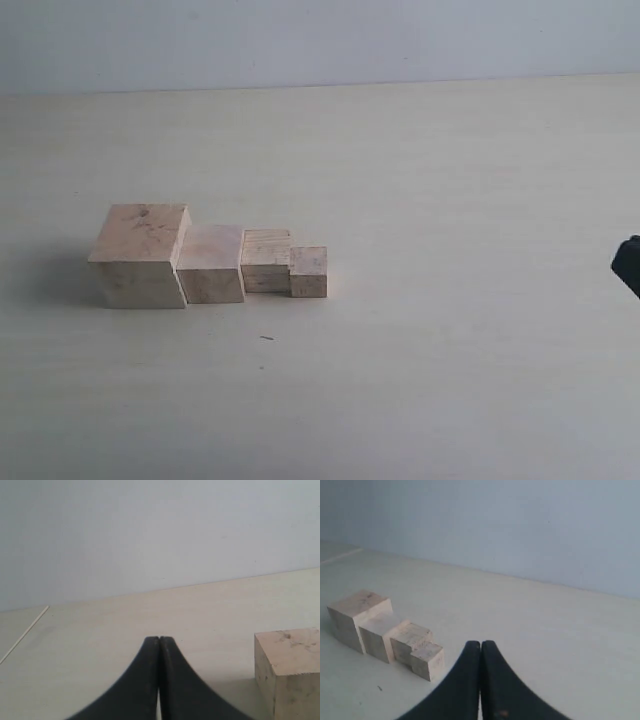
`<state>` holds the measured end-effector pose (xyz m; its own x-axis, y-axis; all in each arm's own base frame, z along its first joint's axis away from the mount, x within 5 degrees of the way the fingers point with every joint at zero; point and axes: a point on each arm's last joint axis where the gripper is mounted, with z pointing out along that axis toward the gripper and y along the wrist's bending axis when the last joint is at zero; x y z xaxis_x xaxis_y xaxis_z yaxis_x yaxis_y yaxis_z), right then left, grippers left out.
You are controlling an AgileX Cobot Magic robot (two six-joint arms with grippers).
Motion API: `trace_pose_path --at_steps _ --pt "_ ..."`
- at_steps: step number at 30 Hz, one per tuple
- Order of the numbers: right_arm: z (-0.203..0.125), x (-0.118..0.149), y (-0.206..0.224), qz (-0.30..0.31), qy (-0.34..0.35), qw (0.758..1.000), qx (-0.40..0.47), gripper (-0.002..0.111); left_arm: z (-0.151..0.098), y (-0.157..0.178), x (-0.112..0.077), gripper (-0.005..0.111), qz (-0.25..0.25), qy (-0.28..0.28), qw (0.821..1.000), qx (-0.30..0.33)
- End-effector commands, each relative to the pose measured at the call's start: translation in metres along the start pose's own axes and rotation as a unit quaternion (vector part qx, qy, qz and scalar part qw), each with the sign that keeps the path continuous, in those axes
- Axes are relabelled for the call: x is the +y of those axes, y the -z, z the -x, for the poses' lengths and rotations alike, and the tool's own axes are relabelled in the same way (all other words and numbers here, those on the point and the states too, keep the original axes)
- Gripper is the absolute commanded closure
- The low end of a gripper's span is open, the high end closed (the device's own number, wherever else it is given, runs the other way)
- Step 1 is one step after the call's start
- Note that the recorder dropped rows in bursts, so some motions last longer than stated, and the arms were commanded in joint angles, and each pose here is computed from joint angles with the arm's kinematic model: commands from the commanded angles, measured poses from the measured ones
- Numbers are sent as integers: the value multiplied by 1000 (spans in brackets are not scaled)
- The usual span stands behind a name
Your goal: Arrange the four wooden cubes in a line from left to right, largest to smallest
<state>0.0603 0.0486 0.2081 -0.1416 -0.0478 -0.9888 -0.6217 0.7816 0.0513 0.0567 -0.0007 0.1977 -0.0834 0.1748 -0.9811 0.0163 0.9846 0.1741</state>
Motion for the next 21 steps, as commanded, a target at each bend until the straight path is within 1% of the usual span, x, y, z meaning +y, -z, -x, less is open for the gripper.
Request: trace_pose_path --at_steps 1,4,6,7,8,9,11,15,21 --pt "-4 -1 13 0 -1 998 -56 108 1 1 0 107 2 2 1000 -5" --pt "-2 -1 19 -2 -1 996 -88 108 1 1 0 107 2 2 1000 -5" --pt "1 -6 22 -45 -3 993 -109 108 1 1 0 107 2 2 1000 -5" --pt "2 -12 23 -98 -4 989 -114 108 1 1 0 107 2 2 1000 -5" --pt "2 -15 24 -126 -9 985 -116 108 1 1 0 107 2 2 1000 -5" --pt "2 -20 25 -169 -20 978 -120 108 1 1 0 107 2 2 1000 -5" --pt "2 -23 27 -204 -20 971 -123 108 1 1 0 107 2 2 1000 -5" --pt "-1 -27 28 -238 -23 965 -105 108 1 1 0 107 2 2 1000 -5" --pt "-10 -29 28 -252 -36 965 -59 108 1 1 0 107 2 2 1000 -5"
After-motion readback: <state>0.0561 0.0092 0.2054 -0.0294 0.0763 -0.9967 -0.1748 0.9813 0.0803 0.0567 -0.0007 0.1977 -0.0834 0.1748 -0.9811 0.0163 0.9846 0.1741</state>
